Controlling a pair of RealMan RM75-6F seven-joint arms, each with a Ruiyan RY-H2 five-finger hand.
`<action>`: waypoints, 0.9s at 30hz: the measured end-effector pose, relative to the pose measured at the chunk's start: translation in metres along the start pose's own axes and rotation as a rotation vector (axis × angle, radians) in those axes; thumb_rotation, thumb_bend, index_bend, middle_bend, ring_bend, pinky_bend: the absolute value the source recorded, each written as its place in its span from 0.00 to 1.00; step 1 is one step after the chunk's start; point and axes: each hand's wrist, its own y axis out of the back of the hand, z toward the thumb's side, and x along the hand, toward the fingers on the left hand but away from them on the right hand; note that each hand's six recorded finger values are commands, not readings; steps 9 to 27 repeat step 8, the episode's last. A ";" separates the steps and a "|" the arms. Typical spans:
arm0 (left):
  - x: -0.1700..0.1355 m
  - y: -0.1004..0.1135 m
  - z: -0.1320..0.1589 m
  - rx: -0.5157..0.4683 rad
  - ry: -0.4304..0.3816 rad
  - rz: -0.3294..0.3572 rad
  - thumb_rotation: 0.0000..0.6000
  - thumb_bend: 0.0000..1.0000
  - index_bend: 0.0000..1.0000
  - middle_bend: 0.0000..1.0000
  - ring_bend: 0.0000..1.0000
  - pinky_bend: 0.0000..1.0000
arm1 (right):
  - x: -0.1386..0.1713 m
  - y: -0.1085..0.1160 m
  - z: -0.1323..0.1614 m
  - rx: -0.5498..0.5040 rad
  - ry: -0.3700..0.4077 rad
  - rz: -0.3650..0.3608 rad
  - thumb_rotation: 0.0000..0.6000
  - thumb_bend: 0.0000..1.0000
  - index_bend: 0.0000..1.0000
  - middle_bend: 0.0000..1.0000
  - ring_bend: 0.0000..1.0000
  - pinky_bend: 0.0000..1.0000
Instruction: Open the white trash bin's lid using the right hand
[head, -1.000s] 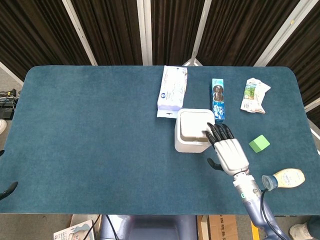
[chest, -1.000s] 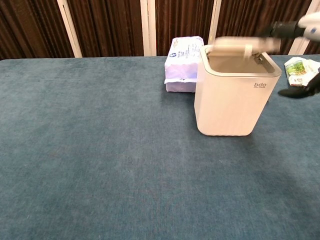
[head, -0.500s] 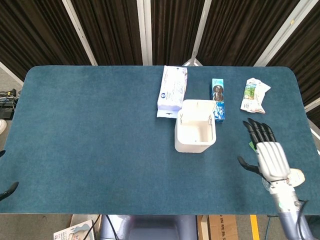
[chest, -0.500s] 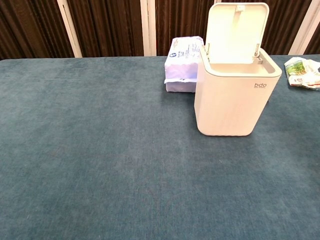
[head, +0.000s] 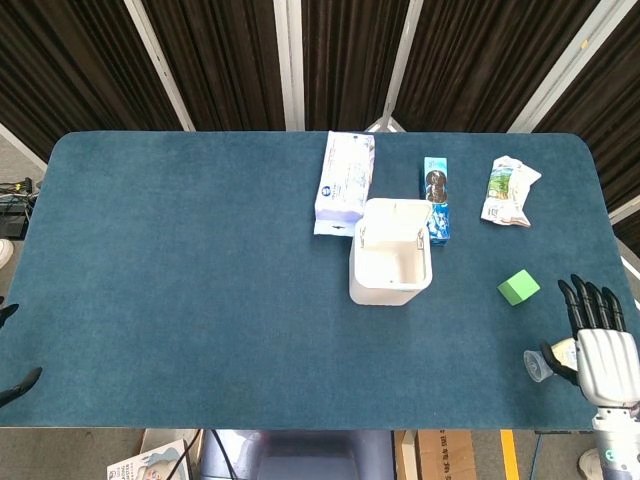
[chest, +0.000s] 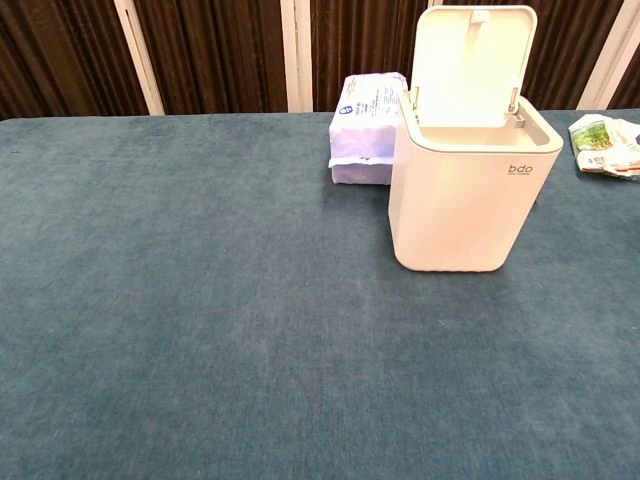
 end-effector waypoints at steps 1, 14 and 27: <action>0.000 0.000 -0.001 0.002 0.003 -0.003 1.00 0.07 0.19 0.12 0.00 0.00 | 0.002 -0.002 -0.001 0.003 -0.003 -0.001 1.00 0.29 0.02 0.00 0.03 0.01; 0.001 0.000 -0.002 0.007 0.007 -0.011 1.00 0.07 0.19 0.12 0.00 0.00 | 0.008 -0.005 -0.001 0.008 0.003 -0.001 1.00 0.29 0.02 0.00 0.03 0.01; 0.001 0.000 -0.002 0.007 0.007 -0.011 1.00 0.07 0.19 0.12 0.00 0.00 | 0.008 -0.005 -0.001 0.008 0.003 -0.001 1.00 0.29 0.02 0.00 0.03 0.01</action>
